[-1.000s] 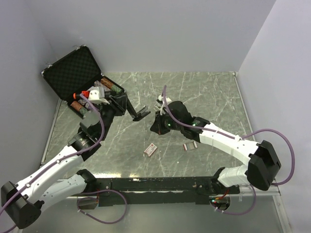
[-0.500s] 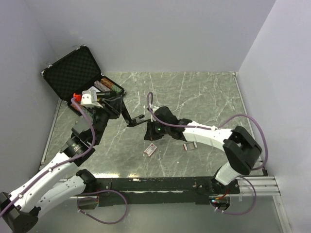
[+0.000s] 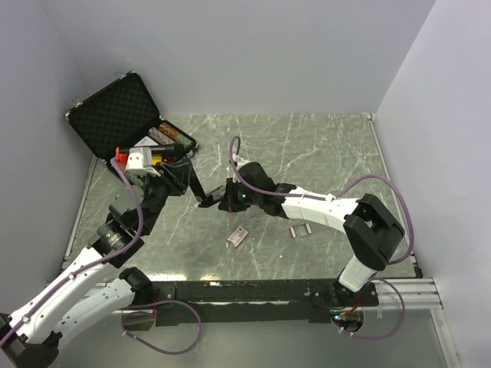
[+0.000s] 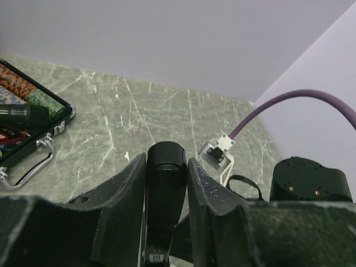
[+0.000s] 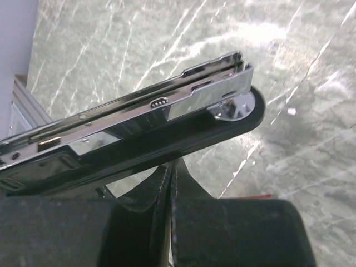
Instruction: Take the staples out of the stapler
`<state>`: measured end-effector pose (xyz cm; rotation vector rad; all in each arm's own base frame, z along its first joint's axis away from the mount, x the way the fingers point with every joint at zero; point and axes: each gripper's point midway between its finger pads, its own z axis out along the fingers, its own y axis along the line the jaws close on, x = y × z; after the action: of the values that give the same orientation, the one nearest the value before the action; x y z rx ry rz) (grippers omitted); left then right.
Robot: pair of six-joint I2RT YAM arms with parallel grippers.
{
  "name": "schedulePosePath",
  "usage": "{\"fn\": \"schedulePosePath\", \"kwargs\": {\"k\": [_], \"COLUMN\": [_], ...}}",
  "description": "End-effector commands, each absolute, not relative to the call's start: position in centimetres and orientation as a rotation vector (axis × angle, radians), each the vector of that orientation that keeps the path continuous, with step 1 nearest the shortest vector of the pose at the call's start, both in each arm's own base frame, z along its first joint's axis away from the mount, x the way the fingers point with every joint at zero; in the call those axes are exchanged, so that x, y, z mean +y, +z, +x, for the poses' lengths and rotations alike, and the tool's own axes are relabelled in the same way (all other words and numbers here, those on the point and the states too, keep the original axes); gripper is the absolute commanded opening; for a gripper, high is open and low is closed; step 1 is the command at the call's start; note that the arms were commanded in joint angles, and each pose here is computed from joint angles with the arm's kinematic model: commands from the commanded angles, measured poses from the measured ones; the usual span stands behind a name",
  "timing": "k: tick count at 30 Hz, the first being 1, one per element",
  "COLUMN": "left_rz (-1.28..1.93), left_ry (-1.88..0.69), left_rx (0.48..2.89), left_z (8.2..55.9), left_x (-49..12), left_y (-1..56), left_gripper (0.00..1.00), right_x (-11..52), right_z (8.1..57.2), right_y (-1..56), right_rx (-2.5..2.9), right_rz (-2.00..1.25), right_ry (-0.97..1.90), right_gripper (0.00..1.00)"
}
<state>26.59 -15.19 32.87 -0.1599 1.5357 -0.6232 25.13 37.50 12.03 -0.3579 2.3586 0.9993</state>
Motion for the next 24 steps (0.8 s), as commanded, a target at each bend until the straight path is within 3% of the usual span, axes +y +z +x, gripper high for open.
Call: {"fn": "schedulePosePath", "kwargs": {"k": [1, 24], "left_rz": [-0.176, -0.018], "left_ry": [-0.765, -0.878], "left_rx": [1.409, 1.469], "left_z": [24.8, 22.9], "left_x": [-15.2, -17.8], "left_y": [38.1, 38.0], "left_gripper": [0.01, 0.01], "right_x": [38.3, 37.6], "right_z": [27.5, 30.9], "right_y": [13.8, 18.1], "right_rx": [2.271, 2.056], "right_rz": [-0.313, -0.347], "right_ry": [0.992, 0.887], "right_gripper": [0.00, 0.00]}}
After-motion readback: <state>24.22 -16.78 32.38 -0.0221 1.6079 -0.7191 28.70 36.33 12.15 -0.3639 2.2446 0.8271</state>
